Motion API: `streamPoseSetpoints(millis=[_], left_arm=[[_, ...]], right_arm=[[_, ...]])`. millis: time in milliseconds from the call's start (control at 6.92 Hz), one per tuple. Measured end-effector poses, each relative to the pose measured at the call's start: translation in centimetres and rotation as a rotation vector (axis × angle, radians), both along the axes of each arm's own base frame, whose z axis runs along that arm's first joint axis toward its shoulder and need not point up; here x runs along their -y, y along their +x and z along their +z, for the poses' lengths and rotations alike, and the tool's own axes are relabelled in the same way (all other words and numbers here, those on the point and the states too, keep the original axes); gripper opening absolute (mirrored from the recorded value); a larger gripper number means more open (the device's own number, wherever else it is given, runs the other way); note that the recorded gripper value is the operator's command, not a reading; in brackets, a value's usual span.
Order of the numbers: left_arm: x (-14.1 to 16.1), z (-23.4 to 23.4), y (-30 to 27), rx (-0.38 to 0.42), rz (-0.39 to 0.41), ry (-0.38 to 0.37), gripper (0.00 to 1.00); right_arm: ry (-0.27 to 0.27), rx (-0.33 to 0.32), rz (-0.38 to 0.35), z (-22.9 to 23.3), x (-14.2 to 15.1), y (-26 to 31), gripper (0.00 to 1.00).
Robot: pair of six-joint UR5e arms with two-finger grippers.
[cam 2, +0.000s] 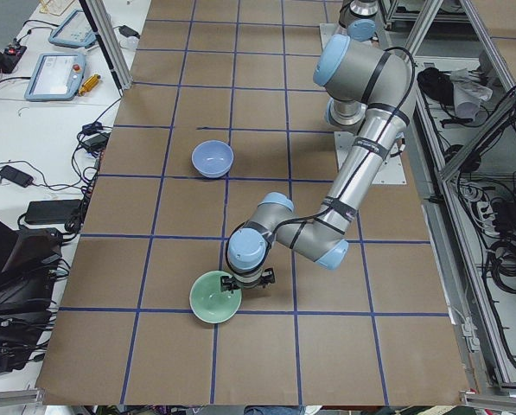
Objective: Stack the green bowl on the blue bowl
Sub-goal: 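Lower the left gripper onto the rim of the mint green bowl, then close the left gripper on the green bowl's rim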
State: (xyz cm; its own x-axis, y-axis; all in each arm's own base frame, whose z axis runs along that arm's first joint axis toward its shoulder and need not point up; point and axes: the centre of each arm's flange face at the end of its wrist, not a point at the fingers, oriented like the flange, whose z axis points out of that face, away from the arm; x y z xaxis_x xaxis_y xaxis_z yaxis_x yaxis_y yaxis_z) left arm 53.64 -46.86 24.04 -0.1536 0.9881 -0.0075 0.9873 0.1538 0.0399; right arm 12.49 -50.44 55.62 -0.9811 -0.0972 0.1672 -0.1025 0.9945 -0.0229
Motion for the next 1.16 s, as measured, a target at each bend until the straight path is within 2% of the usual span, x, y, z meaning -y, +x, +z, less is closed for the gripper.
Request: streamPoseSetpoints(millis=[289, 578, 867, 1011, 1156], left_arm=[[0.8, -1.6, 1.5, -0.003, -0.057, 0.004, 0.93], [0.8, -3.0, 1.7, -0.01, -0.07, 0.035, 0.89], [0.6, -3.4, 1.8, -0.002, -0.083, 0.06, 0.6], [0.7, -3.6, 1.8, -0.003, -0.089, 0.06, 0.51], [0.7, -3.6, 1.8, -0.004, -0.091, 0.06, 0.33]], right_arm=[[0.0, 0.0, 0.0, 0.0, 0.0, 0.0, 1.0], [0.0, 0.0, 0.0, 0.0, 0.0, 0.0, 1.0], [0.0, 0.0, 0.0, 0.0, 0.0, 0.0, 1.0], [0.0, 0.0, 0.0, 0.0, 0.0, 0.0, 1.0], [0.0, 0.0, 0.0, 0.0, 0.0, 0.0, 1.0]])
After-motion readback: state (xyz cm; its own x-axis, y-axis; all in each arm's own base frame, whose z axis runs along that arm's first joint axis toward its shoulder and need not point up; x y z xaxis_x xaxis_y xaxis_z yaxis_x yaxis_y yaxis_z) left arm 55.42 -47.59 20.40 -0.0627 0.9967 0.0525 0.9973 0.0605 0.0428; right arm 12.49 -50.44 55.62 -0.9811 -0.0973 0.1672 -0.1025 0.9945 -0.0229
